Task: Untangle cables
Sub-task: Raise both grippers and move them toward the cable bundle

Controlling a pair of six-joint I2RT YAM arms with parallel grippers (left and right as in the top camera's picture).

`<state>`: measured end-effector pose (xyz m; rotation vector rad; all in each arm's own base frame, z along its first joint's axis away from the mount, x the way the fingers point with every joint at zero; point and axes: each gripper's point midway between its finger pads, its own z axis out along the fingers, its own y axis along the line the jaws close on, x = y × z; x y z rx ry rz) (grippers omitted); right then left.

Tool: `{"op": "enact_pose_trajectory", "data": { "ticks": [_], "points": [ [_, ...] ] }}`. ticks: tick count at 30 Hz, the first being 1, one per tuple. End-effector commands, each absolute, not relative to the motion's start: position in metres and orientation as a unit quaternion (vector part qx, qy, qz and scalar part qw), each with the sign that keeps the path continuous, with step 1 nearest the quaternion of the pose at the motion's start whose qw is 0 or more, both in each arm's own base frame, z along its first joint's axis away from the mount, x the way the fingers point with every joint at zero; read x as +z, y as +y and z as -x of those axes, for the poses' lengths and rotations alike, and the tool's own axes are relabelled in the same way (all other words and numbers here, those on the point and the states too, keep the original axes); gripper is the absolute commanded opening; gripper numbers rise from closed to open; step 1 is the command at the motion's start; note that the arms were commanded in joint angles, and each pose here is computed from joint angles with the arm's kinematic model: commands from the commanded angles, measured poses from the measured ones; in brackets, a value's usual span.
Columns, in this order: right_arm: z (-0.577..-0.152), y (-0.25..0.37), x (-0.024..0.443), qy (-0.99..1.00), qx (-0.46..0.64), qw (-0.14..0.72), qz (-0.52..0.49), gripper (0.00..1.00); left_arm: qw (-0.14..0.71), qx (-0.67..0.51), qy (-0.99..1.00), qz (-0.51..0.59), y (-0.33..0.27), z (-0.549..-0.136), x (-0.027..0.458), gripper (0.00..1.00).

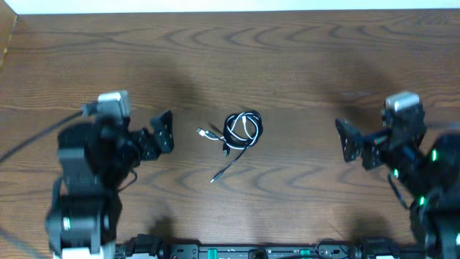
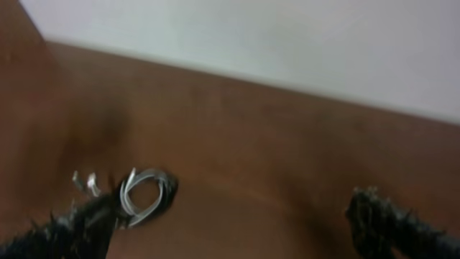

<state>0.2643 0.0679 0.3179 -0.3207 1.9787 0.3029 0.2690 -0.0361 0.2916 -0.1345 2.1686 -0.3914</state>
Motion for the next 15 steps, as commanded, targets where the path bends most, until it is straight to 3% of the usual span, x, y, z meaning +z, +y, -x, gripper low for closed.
{"op": "enact_pose_trajectory", "data": {
  "ticks": [1, 8, 12, 15],
  "points": [
    [-0.28, 0.075, 0.321, 0.854, 0.142, 0.478, 0.149, 0.99, 0.397, -0.174, 0.901, 0.028, -0.046, -0.284, 0.287, 0.98],
    [-0.306, 0.098, 0.295, 0.894, 0.216, 0.361, 0.155, 0.99, 0.318, -0.23, 0.919, 0.02, -0.065, -0.304, 0.257, 0.98],
    [-0.308, 0.127, 0.288, 0.876, 0.31, 0.323, 0.179, 0.99, 0.298, -0.231, 0.926, 0.025, -0.065, -0.313, 0.244, 0.98],
    [-0.319, 0.128, 0.273, 0.882, 0.315, 0.305, 0.174, 0.99, 0.281, -0.237, 0.929, 0.027, -0.067, -0.317, 0.234, 0.97]
  ]
}}
